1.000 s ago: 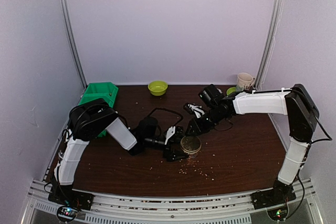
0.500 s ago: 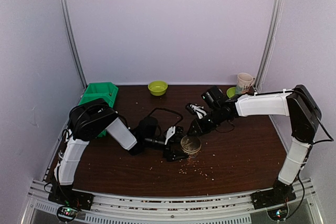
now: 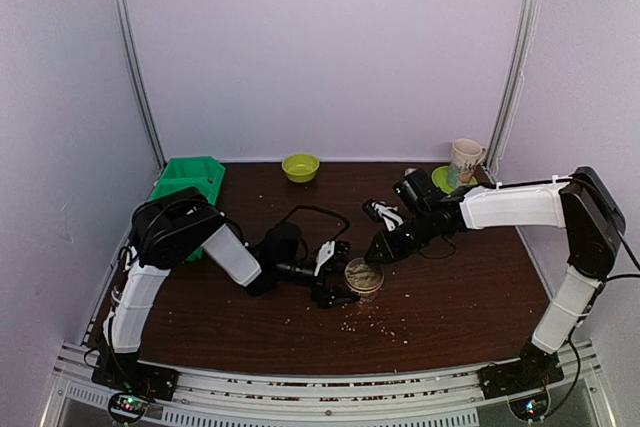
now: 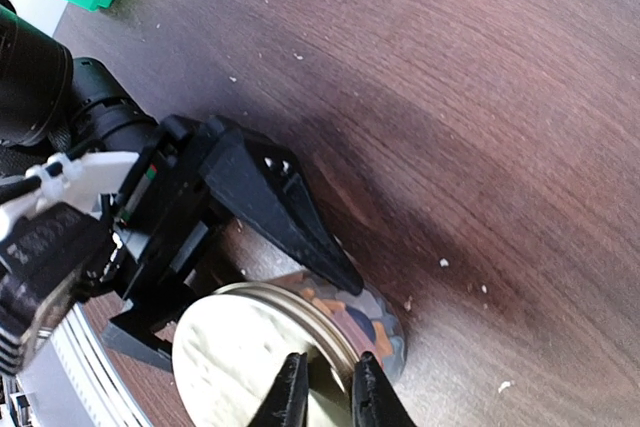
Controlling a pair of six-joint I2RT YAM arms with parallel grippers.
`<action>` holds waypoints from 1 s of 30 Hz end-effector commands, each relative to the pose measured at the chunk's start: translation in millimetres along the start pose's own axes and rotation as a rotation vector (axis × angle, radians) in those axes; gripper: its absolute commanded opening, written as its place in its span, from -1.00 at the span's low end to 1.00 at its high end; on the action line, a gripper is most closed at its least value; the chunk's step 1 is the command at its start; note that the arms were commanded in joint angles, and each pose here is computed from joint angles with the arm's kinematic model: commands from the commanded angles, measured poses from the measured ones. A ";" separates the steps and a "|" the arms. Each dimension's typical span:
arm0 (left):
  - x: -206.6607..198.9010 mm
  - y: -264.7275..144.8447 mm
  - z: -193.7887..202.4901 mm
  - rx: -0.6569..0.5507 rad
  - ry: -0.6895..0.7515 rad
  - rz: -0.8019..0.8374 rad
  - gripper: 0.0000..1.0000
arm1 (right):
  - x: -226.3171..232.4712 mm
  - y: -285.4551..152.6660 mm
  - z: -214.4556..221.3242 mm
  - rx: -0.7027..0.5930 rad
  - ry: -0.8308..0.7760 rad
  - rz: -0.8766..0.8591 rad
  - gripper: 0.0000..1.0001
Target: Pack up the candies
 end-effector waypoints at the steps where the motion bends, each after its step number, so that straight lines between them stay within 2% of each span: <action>1: -3.6 -1.4 66.9 0.179 -0.218 -0.017 0.67 | -0.4 -1.9 28.0 0.080 0.035 0.009 -0.68; 7: -3.6 -1.4 66.9 0.179 -0.219 -0.017 0.67 | 0.8 -6.6 38.0 0.075 0.043 0.005 -0.69; 22: -2.2 -1.2 68.0 0.185 -0.223 -0.026 0.67 | 10.9 -20.8 57.7 0.054 0.054 -0.021 -0.88; 30: -2.5 -1.1 68.9 0.188 -0.224 -0.026 0.67 | 28.4 -20.5 66.4 0.069 0.036 -0.050 -0.87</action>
Point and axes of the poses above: each gripper's point midway between its finger pads, its own y axis out along the fingers, its own x axis along the line the jaws close on, z = x × y, the point moved 4 cm from there along -y, back along the fingers, and after that the axes turned 6 degrees about -y, right-handed, at the moved point
